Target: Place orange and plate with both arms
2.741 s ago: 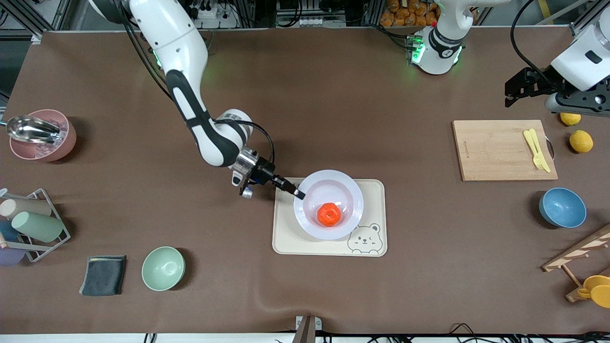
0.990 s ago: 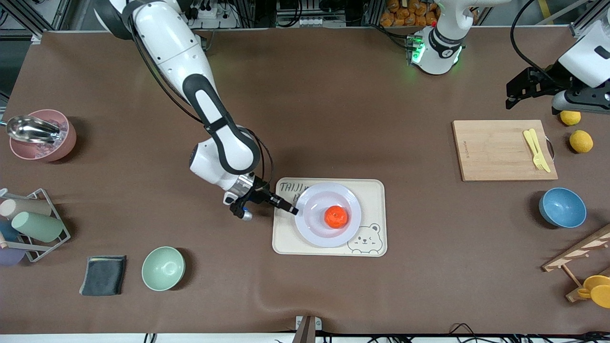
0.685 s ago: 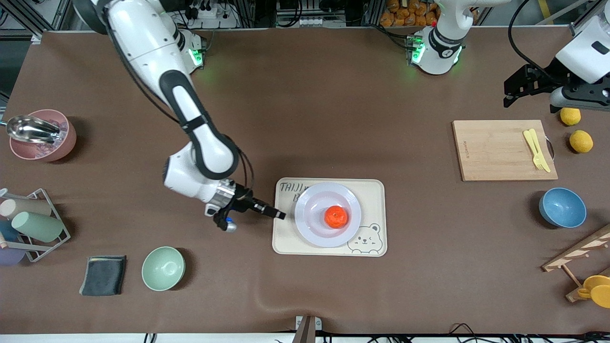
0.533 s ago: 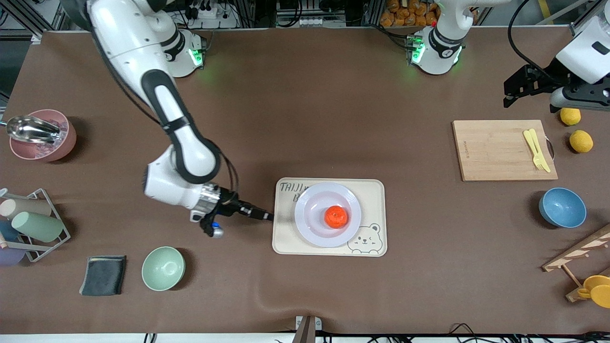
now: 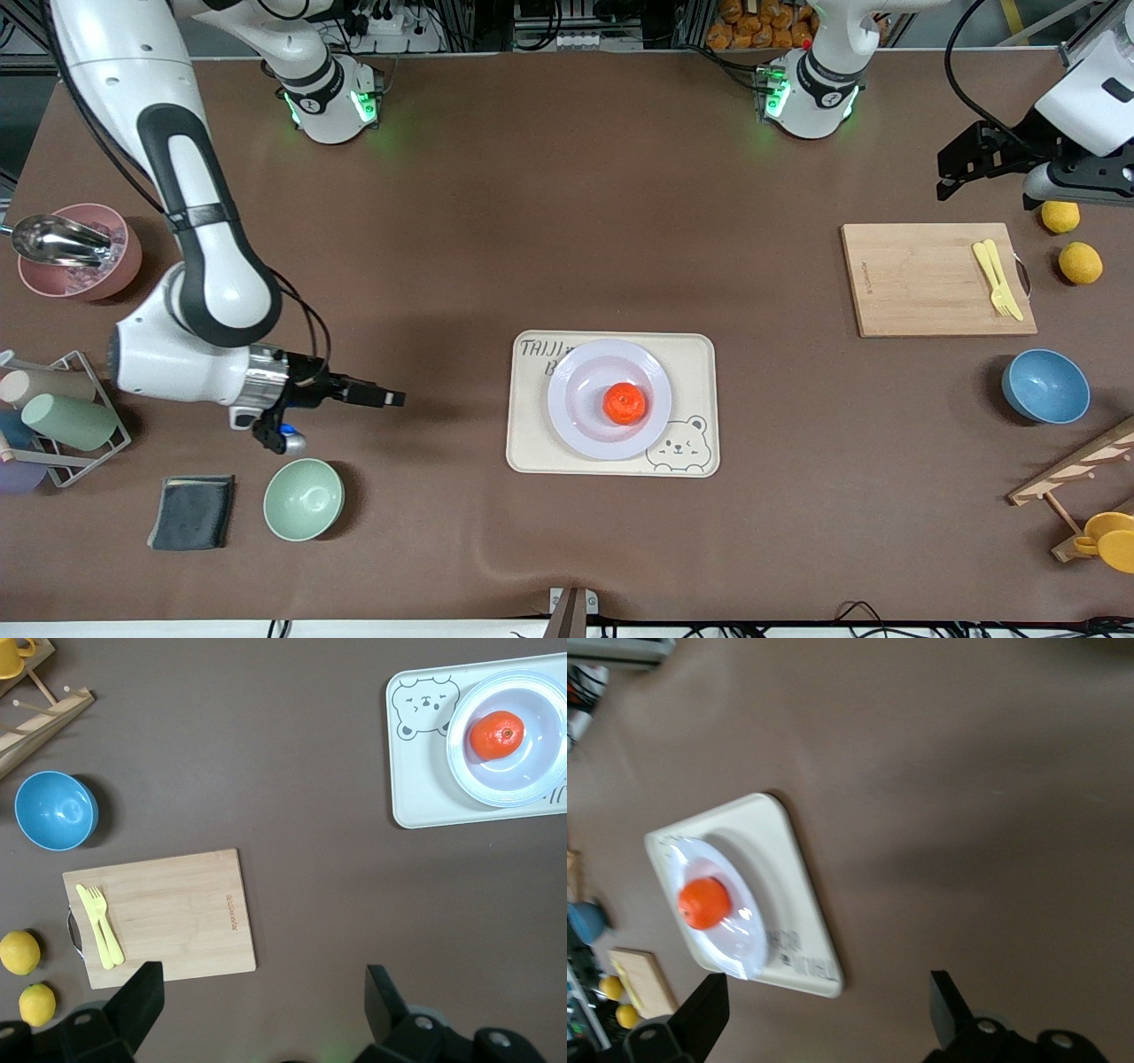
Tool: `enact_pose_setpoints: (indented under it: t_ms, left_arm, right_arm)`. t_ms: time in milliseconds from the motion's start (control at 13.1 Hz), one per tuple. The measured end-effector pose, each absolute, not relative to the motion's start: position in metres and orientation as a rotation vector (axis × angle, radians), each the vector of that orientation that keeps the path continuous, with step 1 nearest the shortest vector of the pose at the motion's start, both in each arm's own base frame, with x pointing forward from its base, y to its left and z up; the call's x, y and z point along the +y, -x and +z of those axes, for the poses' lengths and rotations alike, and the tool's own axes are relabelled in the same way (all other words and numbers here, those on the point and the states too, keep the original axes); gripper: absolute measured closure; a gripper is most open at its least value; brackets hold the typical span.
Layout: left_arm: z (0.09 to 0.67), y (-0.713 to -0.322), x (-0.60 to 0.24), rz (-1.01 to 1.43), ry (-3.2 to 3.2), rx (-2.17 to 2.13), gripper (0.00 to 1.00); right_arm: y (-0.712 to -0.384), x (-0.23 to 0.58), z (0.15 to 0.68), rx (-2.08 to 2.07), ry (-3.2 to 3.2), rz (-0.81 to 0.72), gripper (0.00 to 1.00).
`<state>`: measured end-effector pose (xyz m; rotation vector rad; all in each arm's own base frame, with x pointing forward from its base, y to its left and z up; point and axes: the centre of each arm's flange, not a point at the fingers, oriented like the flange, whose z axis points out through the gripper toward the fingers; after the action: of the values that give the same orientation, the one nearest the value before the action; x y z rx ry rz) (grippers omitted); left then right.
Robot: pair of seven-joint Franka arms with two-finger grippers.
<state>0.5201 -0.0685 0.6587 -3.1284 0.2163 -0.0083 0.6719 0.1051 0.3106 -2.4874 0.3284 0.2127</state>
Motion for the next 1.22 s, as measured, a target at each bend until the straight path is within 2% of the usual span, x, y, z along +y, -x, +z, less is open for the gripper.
enact_pose_setpoints:
  t_ms: [381, 838, 1066, 1218]
  left_arm:
    - [0.659, -0.520, -0.069, -0.008, 3.129, 0.203, 0.00]
    - [0.659, -0.520, -0.071, -0.008, 3.132, 0.154, 0.00]
    - [0.659, -0.520, -0.072, -0.008, 3.132, 0.149, 0.00]
    - [0.659, -0.520, -0.072, -0.008, 3.132, 0.148, 0.00]
  right_arm:
    - [-0.662, 0.012, 0.388, 0.181, 2.630, 0.319, 0.00]
    - [-0.653, -0.014, 0.498, 0.082, 2.845, 0.432, 0.00]
    - [-0.631, -0.018, 0.548, 0.089, 2.933, 0.399, 0.00]
    - [-0.611, -0.019, 0.564, 0.109, 2.957, 0.353, 0.00]
